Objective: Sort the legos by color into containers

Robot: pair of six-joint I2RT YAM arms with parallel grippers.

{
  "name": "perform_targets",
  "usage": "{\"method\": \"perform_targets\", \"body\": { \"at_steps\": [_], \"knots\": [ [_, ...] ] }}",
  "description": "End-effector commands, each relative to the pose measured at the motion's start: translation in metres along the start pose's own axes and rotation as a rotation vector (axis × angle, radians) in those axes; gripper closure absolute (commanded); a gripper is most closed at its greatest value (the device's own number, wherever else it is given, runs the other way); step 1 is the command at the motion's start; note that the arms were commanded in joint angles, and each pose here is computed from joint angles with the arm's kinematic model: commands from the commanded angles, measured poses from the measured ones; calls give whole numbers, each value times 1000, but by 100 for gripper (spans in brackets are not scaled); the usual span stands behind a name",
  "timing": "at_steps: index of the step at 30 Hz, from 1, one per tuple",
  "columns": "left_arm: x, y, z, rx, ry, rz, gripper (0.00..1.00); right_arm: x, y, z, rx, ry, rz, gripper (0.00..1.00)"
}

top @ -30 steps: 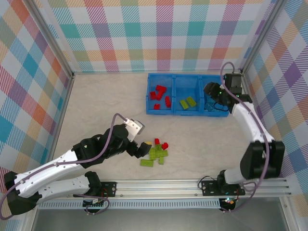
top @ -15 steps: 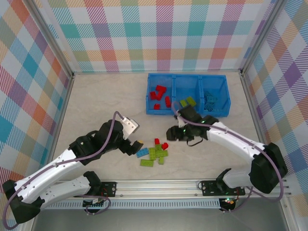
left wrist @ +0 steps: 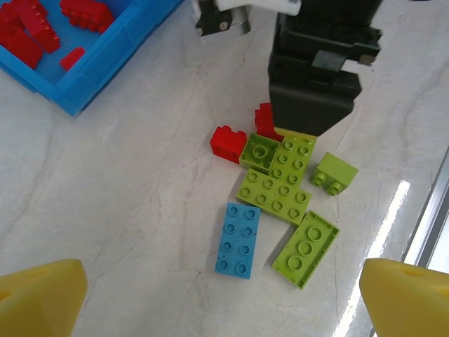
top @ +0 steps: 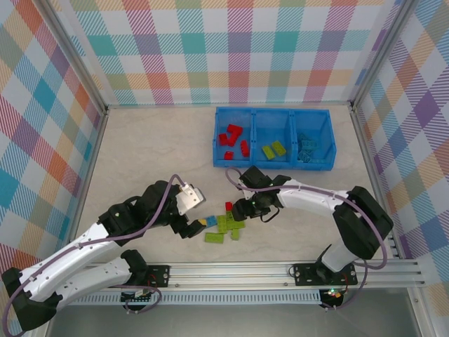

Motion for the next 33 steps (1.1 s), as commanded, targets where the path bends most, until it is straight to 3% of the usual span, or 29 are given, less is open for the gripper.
{"method": "perform_targets", "body": {
  "at_steps": [1,14,21,26,33],
  "knots": [
    [-4,-9,-3,-21,-23,33,0,-9,12,4,65,-4,-29,42],
    [-6,-11,-4,-23,-27,51,0,-6,19,-1,75,-45,-95,69],
    [-4,-12,-3,-22,-17,46,0,20,35,6,85,-61,-203,72],
    [-4,-11,-3,-21,-16,42,0,57,72,8,52,-71,-364,73],
    [-4,-12,-3,-15,-16,49,0,102,165,2,37,-105,-617,72]
  ]
}}
Point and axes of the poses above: each hand's point on the last joint's axis, 136 mm out from that joint toward the fingers, its own x axis back along the fingers, its own z axis along the line the jaws close on, y = z × x, the point moved 5 cm from there along x, back along the fingers, and after that the axes turned 8 degrees about -x, right-handed, at the moved point
